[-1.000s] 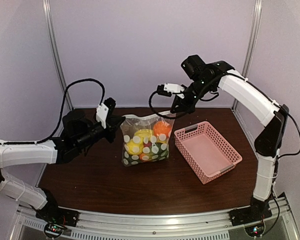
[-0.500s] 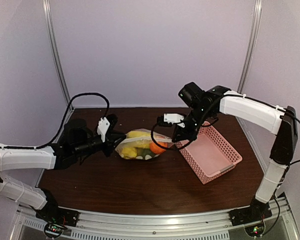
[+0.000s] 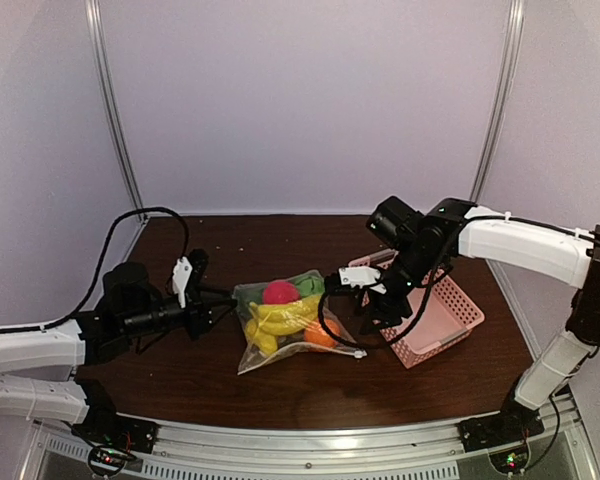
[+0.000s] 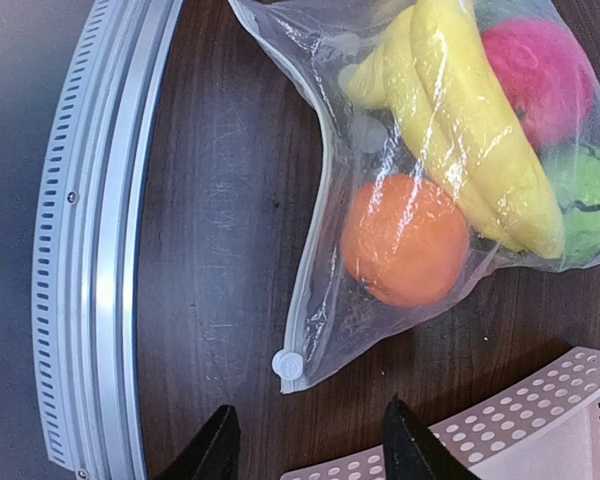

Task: Place the food in the zip-top bag and seal the zipper
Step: Zip the zipper on the zipper food storage bag, then reset both arms

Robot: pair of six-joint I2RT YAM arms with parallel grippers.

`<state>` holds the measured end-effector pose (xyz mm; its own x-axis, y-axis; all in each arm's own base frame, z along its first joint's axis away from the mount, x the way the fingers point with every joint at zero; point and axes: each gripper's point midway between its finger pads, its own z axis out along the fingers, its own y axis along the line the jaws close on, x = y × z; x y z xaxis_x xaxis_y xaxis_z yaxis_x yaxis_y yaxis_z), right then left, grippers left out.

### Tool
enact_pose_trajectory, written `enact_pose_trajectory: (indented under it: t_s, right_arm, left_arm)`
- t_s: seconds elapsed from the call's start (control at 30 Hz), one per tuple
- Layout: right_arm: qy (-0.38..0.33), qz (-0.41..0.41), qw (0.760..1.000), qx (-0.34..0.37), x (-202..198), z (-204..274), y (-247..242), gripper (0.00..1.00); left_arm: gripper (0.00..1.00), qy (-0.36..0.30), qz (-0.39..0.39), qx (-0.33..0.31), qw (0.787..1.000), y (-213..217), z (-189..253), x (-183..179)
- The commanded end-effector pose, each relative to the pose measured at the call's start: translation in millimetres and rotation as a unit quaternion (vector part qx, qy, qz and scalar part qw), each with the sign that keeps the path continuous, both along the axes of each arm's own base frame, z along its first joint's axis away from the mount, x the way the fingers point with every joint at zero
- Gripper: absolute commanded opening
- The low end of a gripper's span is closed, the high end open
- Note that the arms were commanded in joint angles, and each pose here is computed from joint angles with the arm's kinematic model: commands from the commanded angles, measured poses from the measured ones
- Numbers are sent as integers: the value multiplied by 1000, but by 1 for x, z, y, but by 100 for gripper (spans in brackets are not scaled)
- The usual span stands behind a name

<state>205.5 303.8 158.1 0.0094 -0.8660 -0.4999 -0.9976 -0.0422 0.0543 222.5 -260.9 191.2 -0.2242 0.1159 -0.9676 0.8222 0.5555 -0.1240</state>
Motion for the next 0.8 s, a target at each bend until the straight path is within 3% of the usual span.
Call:
enact_pose_trajectory:
  t_s: [0.0, 0.13, 0.23, 0.3, 0.37, 0.4, 0.47, 0.6, 0.67, 0.77]
  right_arm:
    - [-1, 3, 999, 37, -9, 34, -4, 51]
    - [-48, -69, 994, 75, 29, 72, -21, 56]
    - [-97, -160, 976, 111, 74, 105, -45, 65]
    - [-129, -218, 958, 135, 100, 127, -66, 74]
    - [-162, -286, 931, 161, 125, 149, -91, 89]
    - [-170, -326, 914, 174, 135, 159, -104, 98]
    - [-203, -396, 873, 200, 156, 182, -137, 100]
    - [-252, -559, 749, 251, 184, 214, -216, 100]
    - [-280, -624, 685, 253, 188, 219, -247, 100]
    - [-300, -651, 646, 261, 184, 220, -263, 100]
  left_arm:
    - [31, -8, 20, 17, 1000, 1, 13, 10]
    - [34, -22, 104, 61, 993, 13, 41, 43]
    - [45, -32, 183, 96, 978, 34, 61, 64]
    - [55, -44, 223, 103, 968, 47, 77, 72]
    - [62, -57, 258, 98, 960, 58, 95, 77]
    - [65, -62, 273, 94, 955, 64, 104, 78]
    - [75, -68, 305, 87, 946, 76, 123, 81]
    - [97, -72, 346, 108, 929, 92, 148, 85]
    - [98, -71, 358, 119, 923, 97, 154, 86]
    - [98, -66, 368, 123, 919, 102, 157, 87]
